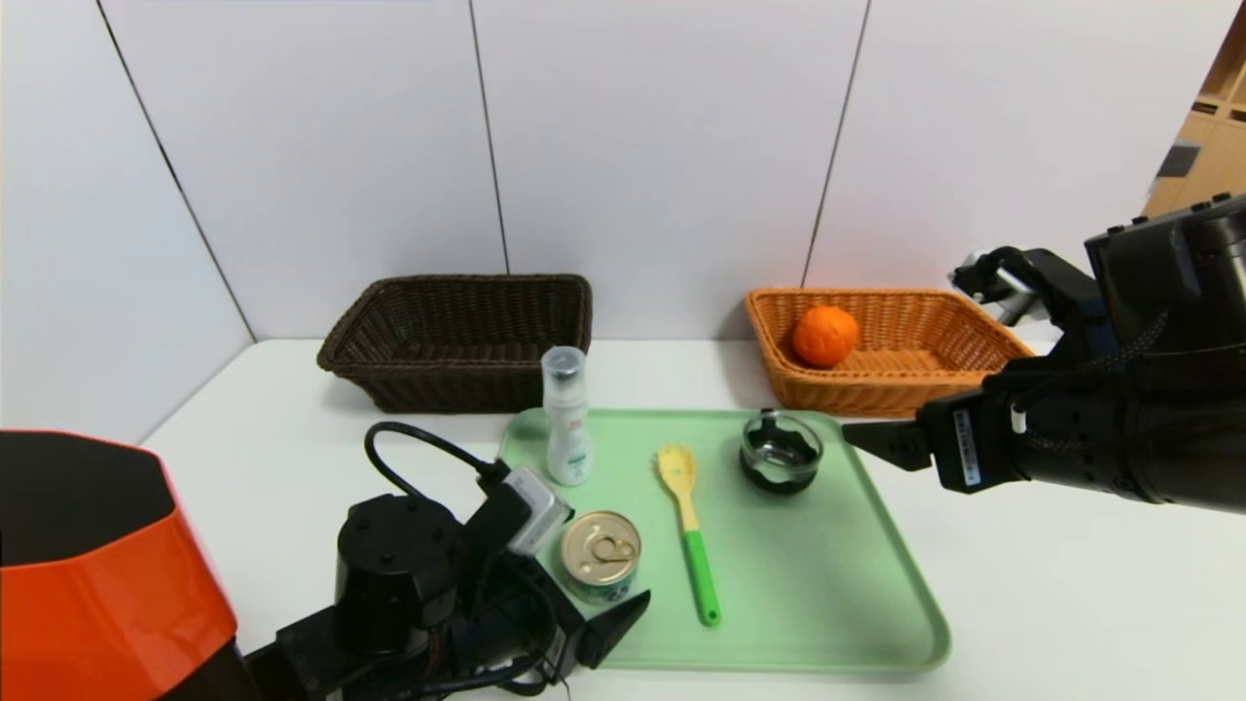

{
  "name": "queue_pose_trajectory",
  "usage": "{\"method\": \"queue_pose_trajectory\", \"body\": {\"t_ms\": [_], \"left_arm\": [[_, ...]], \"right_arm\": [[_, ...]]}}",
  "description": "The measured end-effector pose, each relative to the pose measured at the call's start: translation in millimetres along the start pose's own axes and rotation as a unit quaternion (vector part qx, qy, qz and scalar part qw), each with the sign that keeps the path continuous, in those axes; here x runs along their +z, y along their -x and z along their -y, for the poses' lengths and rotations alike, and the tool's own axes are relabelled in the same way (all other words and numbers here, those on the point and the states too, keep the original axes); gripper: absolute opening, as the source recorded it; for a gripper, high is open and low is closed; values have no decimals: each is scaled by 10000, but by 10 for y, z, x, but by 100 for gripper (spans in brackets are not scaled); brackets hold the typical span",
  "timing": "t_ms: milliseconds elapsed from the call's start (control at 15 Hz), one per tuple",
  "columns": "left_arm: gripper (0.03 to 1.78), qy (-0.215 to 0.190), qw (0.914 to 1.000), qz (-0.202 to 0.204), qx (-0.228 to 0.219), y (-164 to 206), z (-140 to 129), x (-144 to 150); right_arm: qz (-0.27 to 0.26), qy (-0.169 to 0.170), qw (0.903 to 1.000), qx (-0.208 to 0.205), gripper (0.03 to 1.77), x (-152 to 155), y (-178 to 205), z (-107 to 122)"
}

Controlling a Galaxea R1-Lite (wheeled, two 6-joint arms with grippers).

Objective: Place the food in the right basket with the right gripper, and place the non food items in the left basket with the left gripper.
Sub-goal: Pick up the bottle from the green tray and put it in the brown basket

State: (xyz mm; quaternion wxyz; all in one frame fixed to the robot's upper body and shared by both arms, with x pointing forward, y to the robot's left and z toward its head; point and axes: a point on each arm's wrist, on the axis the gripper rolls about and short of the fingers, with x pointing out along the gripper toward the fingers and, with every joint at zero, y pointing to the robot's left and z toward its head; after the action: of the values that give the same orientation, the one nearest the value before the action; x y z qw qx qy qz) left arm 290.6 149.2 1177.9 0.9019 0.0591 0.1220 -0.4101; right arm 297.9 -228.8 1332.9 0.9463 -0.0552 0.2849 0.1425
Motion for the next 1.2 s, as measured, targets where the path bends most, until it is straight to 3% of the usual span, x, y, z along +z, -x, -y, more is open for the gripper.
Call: {"method": "queue_pose_trajectory", "body": {"t_ms": [267,733,867,1200], "left_arm": [[169,22,9998,-180,-16,113,8,124],[169,32,10000,39,34,368,17,549],[169,45,9987,184,477,405,-13,728],[169,106,9849,445,1669,290,-91,920]], "right_arm": [[-33,-3,10000,-1,171,-13,-10,-1],[-139,9,9999,-34,171,-77,-28,6],[-149,6,9999,-35,171,-84,-30,6],[-152,0,9999,-37,171,-85,-30,8]]}}
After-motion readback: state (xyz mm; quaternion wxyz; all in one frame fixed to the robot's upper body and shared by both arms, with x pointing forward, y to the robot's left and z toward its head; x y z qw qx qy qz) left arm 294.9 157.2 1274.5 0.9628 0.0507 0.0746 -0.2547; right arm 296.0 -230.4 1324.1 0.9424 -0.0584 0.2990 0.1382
